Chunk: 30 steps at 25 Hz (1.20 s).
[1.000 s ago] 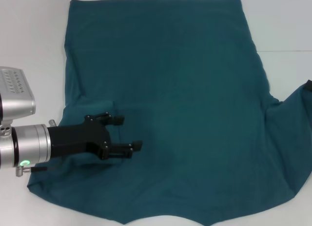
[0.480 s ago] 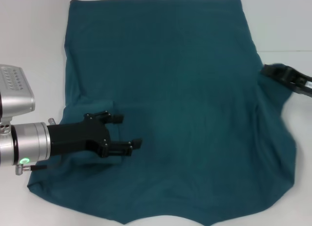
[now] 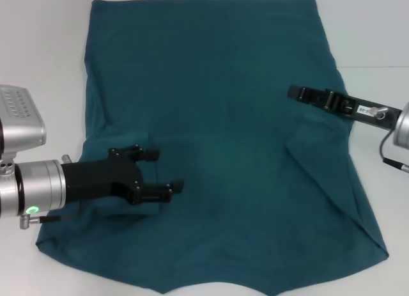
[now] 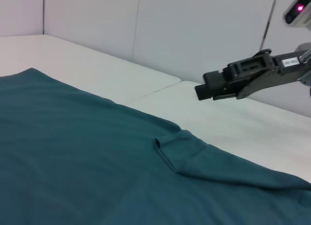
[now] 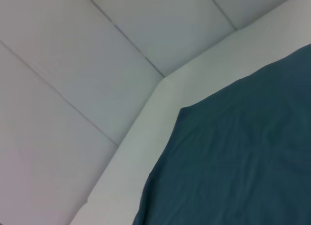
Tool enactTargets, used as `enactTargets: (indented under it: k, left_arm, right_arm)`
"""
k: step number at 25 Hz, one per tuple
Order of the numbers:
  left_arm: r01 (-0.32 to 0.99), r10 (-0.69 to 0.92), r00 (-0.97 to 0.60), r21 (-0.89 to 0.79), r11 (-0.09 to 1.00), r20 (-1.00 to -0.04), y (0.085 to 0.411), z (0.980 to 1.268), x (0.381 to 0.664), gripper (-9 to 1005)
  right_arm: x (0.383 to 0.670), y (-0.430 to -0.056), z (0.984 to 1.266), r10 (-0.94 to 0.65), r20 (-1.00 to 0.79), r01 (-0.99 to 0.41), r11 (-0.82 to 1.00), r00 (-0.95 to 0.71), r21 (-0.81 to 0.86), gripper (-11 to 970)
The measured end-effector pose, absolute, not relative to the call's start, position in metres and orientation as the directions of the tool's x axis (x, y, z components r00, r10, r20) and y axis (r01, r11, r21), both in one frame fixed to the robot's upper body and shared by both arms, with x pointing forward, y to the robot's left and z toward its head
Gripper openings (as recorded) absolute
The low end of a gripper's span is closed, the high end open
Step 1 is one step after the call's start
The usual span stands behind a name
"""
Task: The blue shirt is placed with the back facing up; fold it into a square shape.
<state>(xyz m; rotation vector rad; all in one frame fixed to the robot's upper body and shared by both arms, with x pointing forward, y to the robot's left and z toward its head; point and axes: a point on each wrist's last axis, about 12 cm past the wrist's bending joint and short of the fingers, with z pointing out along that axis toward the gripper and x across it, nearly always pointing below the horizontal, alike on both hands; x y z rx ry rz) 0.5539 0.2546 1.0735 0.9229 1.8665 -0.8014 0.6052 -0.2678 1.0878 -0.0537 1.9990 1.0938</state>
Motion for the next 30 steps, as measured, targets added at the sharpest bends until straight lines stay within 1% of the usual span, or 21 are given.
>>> enactTargets:
  k: [7,12,17,24,30]
  left_arm:
    - [0.842,0.274,-0.336,-0.157,0.517,-0.901,0.254,1.074,0.555,936]
    - [0.839,0.272,-0.343,-0.163,0.519,-0.899,0.253,1.075,0.556,937]
    - [0.834,0.266,-0.345,-0.164,0.527,-0.9,0.254,1.074,0.556,936]
    - [0.806,0.229,-0.381,-0.201,0.557,-0.896,0.258,1.073,0.555,937]
    - [0.731,0.151,-0.445,-0.261,0.63,-0.883,0.278,1.069,0.548,937]
  right_arm:
    - [0.598,-0.301,1.084,0.349,-0.653,-0.324,0.655,-0.672,0.683,456]
    - [0.588,-0.324,1.079,0.353,-0.599,-0.25,0.672,-0.718,0.697,698]
    - [0.578,-0.337,1.076,0.362,-0.58,-0.227,0.671,-0.73,0.705,890]
    - [0.569,-0.327,1.078,0.336,-0.596,-0.307,0.618,-0.729,0.724,893]
    - [0.561,-0.313,1.076,0.332,-0.634,-0.392,0.564,-0.698,0.727,895]
